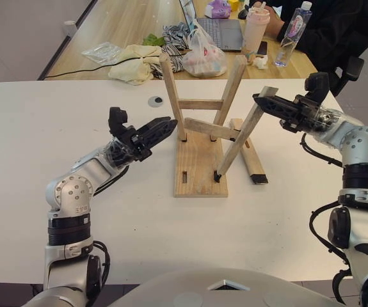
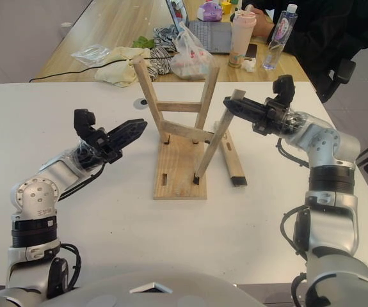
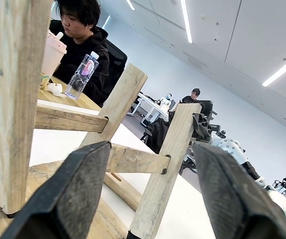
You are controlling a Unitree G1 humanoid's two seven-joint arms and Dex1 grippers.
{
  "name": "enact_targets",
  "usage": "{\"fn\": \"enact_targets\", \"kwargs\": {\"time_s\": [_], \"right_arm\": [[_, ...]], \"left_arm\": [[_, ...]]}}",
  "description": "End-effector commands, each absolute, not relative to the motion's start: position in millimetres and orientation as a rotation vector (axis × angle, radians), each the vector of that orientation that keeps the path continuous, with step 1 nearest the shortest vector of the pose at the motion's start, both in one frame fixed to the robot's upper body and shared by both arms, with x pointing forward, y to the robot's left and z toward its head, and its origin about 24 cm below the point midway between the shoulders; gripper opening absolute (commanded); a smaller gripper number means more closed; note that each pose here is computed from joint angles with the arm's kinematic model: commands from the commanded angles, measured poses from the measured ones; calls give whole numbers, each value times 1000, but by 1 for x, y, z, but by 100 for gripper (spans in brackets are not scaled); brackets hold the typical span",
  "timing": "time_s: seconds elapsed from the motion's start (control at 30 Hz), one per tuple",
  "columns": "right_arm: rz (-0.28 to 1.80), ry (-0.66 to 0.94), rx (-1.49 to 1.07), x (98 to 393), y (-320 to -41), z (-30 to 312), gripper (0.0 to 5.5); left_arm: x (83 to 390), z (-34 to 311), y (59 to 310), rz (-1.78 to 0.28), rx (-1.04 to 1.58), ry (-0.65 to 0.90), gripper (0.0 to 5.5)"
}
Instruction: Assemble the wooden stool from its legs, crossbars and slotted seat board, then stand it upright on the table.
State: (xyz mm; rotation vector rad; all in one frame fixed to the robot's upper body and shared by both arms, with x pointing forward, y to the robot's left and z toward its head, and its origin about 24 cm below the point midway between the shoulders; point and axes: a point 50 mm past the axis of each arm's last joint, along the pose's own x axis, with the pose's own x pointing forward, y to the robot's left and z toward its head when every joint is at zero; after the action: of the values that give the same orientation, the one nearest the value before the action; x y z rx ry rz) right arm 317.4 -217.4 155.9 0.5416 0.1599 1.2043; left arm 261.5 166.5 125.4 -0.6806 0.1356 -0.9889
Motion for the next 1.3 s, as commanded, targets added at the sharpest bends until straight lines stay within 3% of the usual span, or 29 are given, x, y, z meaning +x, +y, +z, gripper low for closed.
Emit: {"fn": "enact_targets", "kwargs": {"time_s": [0.03, 0.17, 0.33, 0.47, 0.53, 1.0, 1.13, 1.3], "right_arm": [[1210, 186, 438, 317, -212, 148, 206], [1277, 223, 260, 310, -204, 141, 205], [1347, 265, 156, 303, -201, 142, 205], [1355, 286, 117, 301, -203, 143, 205], [1353, 298, 105, 300, -203, 141, 205], [1383, 322, -86, 271, -197, 126, 205], [1355, 293, -126, 266, -193, 119, 205], [1374, 380, -119, 259, -194, 108, 205]], "left_arm": [[261, 121, 168, -970, -675, 149, 297], [258, 119, 165, -990, -684, 164, 297], [243, 91, 155, -1016, -501, 352, 297], [240, 120, 171, -1048, -589, 171, 297], [239, 120, 174, -1040, -561, 180, 297], [236, 30, 139, -1013, -255, 597, 297], [229, 3, 139, -986, -157, 711, 297], [224, -11, 144, -958, -147, 755, 297]]}}
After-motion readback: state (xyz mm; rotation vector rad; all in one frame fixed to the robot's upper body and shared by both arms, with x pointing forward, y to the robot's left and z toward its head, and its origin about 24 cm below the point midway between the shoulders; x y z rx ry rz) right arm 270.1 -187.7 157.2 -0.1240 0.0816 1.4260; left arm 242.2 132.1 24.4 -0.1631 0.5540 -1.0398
